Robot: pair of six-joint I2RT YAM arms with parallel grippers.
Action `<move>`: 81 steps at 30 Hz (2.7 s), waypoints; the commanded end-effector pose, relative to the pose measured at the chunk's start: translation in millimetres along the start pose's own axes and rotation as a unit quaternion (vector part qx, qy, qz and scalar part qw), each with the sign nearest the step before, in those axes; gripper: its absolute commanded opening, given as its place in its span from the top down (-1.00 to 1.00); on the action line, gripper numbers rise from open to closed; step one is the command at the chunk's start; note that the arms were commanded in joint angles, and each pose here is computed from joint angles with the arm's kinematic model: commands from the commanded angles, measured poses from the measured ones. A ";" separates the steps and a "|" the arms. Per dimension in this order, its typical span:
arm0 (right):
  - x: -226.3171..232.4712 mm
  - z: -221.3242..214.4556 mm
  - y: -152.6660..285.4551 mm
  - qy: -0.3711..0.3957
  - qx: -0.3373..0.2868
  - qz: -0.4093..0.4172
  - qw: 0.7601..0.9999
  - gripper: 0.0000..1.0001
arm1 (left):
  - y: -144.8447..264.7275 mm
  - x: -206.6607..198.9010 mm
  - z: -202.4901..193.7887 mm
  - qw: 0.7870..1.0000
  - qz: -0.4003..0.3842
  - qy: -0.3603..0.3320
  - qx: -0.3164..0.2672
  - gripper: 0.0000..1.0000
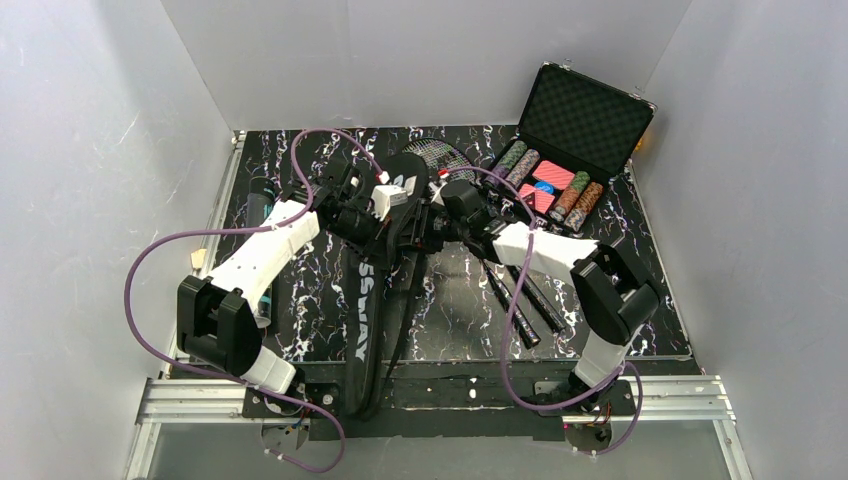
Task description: Pack up the badminton gear
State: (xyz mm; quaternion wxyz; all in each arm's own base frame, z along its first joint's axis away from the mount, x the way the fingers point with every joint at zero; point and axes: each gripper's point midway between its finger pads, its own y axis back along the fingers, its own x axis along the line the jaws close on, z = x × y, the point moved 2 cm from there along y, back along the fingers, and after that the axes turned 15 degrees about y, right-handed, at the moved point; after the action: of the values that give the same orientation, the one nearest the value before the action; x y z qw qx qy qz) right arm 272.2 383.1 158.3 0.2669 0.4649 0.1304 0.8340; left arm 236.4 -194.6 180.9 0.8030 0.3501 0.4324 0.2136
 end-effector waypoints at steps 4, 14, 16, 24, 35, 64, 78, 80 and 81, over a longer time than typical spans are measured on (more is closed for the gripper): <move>9.7 5.5 -23.0 0.005 -0.007 -0.007 1.000 0.33 | 12.1 -32.2 -6.6 0.997 -0.070 -0.035 -0.016 1.00; 18.6 2.3 -10.2 0.064 -0.031 -0.060 0.996 0.97 | 8.4 -12.7 -7.0 0.999 -0.015 -0.032 -0.021 0.71; 24.3 2.8 -5.6 0.082 -0.040 -0.067 0.994 0.97 | 6.5 -7.6 -6.0 0.999 -0.003 -0.027 -0.024 0.34; 48.2 2.0 3.3 0.145 -0.054 -0.093 0.984 0.97 | 1.3 4.2 6.9 0.999 0.029 -0.007 -0.045 -0.32; 70.6 8.6 30.6 0.202 -0.086 -0.116 0.969 0.97 | 12.1 9.0 14.9 0.995 0.042 -0.006 -0.087 0.17; 45.2 23.5 30.3 0.188 0.003 -0.049 0.981 0.97 | 72.5 36.5 53.6 0.973 0.147 0.041 -0.173 1.00; -50.6 59.7 100.3 0.123 0.001 -0.154 0.980 -0.16 | 56.0 84.8 65.9 0.967 0.164 0.122 -0.150 1.00; -74.1 71.2 116.8 0.116 -0.001 -0.199 0.973 -0.20 | 56.2 90.7 66.5 0.964 0.179 0.135 -0.144 1.00; -89.9 74.5 125.3 0.114 0.005 -0.232 0.966 -0.21 | 56.0 92.4 66.2 0.963 0.183 0.141 -0.142 1.00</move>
State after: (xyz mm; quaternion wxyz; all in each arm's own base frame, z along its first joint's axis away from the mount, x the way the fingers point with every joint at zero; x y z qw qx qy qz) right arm 321.1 274.0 185.7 0.3819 0.3503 0.2322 0.8231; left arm 325.6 -125.8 181.3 0.7264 0.2871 0.4471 0.4359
